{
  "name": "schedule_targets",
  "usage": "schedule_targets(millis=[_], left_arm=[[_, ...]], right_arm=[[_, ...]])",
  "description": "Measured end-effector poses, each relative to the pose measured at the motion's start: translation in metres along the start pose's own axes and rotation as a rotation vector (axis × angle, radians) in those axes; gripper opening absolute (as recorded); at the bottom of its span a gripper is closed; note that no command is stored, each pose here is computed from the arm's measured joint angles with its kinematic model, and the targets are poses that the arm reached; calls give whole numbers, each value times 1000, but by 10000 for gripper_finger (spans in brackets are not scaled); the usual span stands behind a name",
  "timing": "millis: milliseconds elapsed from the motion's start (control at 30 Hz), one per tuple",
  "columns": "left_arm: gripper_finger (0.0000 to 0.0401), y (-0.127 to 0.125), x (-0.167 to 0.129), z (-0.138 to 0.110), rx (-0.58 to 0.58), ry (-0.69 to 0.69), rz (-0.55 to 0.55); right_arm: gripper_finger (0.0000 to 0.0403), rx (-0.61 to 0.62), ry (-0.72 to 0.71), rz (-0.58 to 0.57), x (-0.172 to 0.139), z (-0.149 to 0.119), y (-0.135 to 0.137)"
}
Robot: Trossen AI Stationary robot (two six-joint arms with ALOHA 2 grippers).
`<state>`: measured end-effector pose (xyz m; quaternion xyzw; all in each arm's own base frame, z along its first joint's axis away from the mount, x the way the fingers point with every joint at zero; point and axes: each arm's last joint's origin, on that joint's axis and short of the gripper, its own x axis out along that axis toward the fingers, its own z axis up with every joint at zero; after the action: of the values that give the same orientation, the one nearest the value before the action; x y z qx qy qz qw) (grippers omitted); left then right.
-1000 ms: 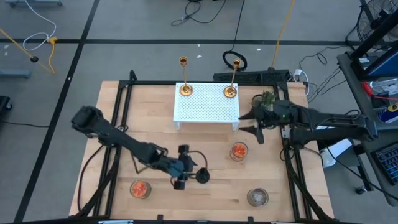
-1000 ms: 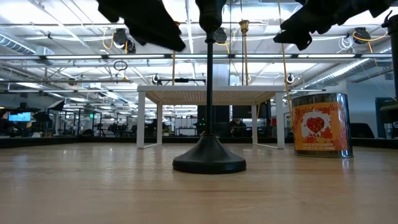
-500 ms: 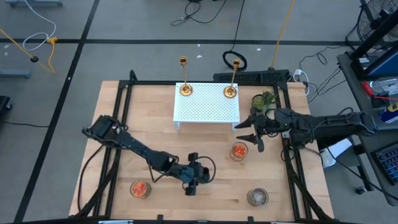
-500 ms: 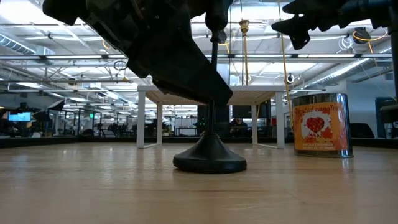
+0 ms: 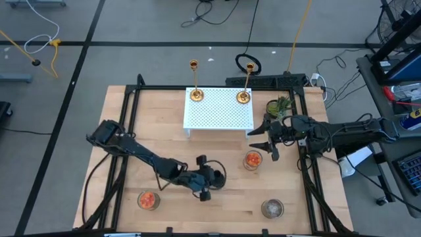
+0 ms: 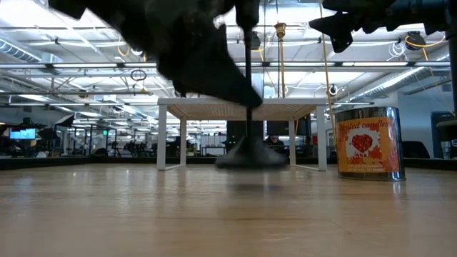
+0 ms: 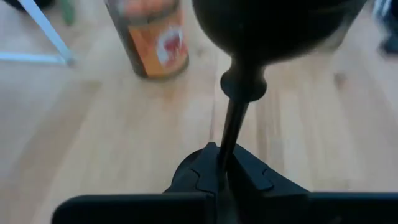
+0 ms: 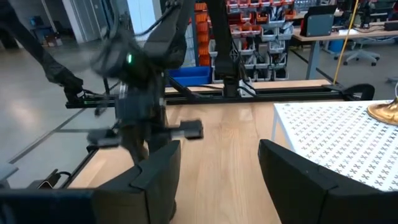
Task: Pick & Place candle stick holders
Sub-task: Put the black candle holder on the shelf
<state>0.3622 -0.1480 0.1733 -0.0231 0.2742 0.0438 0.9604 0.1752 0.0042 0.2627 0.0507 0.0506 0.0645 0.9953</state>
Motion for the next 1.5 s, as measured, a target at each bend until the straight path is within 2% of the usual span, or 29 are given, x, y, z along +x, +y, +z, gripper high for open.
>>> schedule_targets(millis=[67, 200, 333, 400, 500, 633, 767, 967, 1133, 1267, 1500], left_arm=[[14, 8, -11, 17, -29, -50, 12], [17, 35, -39, 54, -123, -181, 109], [14, 71, -59, 84, -97, -281, 185], [14, 92, -62, 94, -121, -323, 233], [14, 124, -60, 109, -163, -340, 318], [14, 164, -59, 131, -190, -294, 405], [14, 198, -56, 140, -227, -289, 459], [14, 231, -48, 133, -293, -252, 470], [14, 244, -35, 124, -318, -220, 509], [14, 247, -28, 119, -323, -207, 583], [14, 254, -23, 115, -385, -209, 581]], right_arm=[[212, 1, 3, 0, 0, 0, 0], [212, -3, -7, -3, 3, 0, -1], [212, -10, -59, 4, 9, 3, -1], [212, -9, -53, 4, 12, 2, -2], [212, -7, -19, 1, 18, -4, -3], [212, -8, 18, -2, 24, -9, -4], [212, -9, 16, -2, 28, -11, -5], [212, -38, -44, 3, 32, -6, -5], [212, -38, -41, 0, 32, -7, -5], [212, -38, -41, 1, 32, -7, -5], [212, -37, -41, -1, 32, -7, -5]])
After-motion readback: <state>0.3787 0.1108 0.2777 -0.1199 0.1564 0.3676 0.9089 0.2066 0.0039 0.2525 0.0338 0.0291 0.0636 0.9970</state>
